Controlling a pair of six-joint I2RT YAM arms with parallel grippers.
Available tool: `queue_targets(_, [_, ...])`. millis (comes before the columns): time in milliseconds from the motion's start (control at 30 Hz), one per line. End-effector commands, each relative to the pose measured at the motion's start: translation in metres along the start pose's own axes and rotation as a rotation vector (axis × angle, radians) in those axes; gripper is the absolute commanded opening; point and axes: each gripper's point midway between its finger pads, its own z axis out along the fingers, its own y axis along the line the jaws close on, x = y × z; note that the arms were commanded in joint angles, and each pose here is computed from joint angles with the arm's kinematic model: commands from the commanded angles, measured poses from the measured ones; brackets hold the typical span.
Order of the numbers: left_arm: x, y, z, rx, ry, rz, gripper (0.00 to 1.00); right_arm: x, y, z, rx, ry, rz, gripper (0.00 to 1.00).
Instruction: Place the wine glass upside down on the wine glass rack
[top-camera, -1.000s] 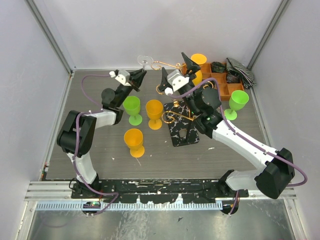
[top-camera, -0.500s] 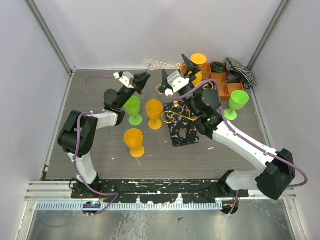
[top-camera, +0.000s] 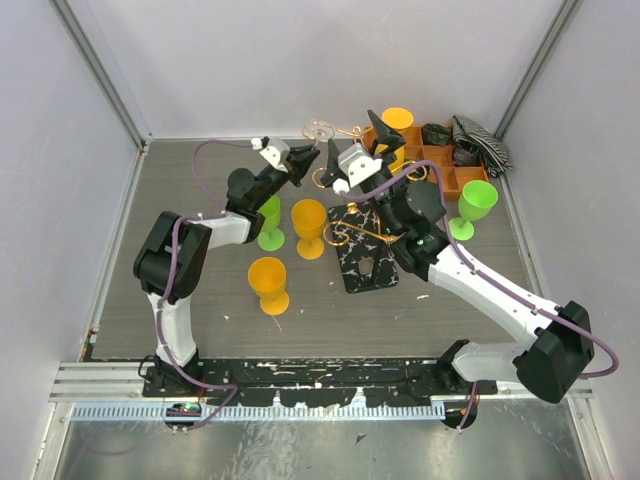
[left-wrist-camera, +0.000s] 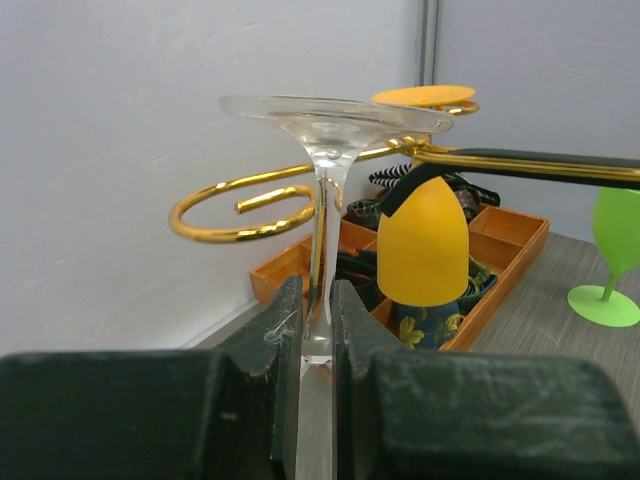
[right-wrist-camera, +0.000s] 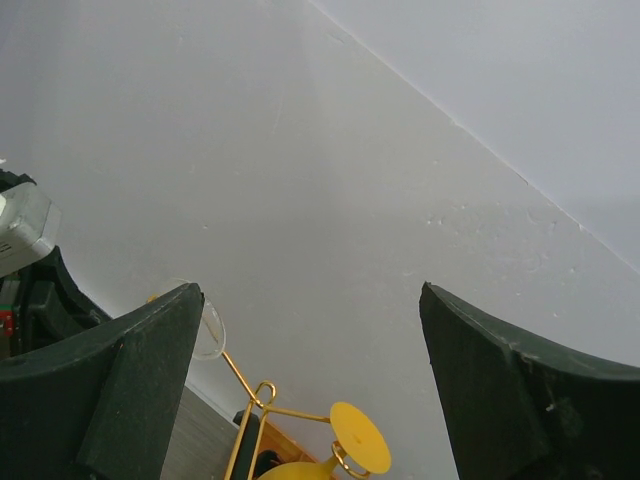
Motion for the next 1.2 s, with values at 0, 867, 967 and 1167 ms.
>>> queue_targets(0, [-0.019, 0.006, 0.021, 0.004, -0.063, 0.017, 0.0, -0.018, -0.021, -0.006, 0.067, -0.043, 0.012, 0.95])
queue_targets(867, [-0.005, 0.065, 0.011, -0.269, -0.04, 0.008, 0.0, -0.012, -0.019, 0.0, 0.073, -0.025, 0.012, 0.96])
queue_targets(967, [-0.011, 0.068, 0.004, -0.283, -0.048, 0.02, 0.0, -0.012, -0.019, -0.001, 0.075, -0.023, 0.015, 0.96])
queue_targets(1167, [-0.027, 0.058, -0.005, -0.258, -0.066, 0.052, 0.0, -0.009, -0.019, -0.002, 0.078, -0.014, 0.014, 0.96])
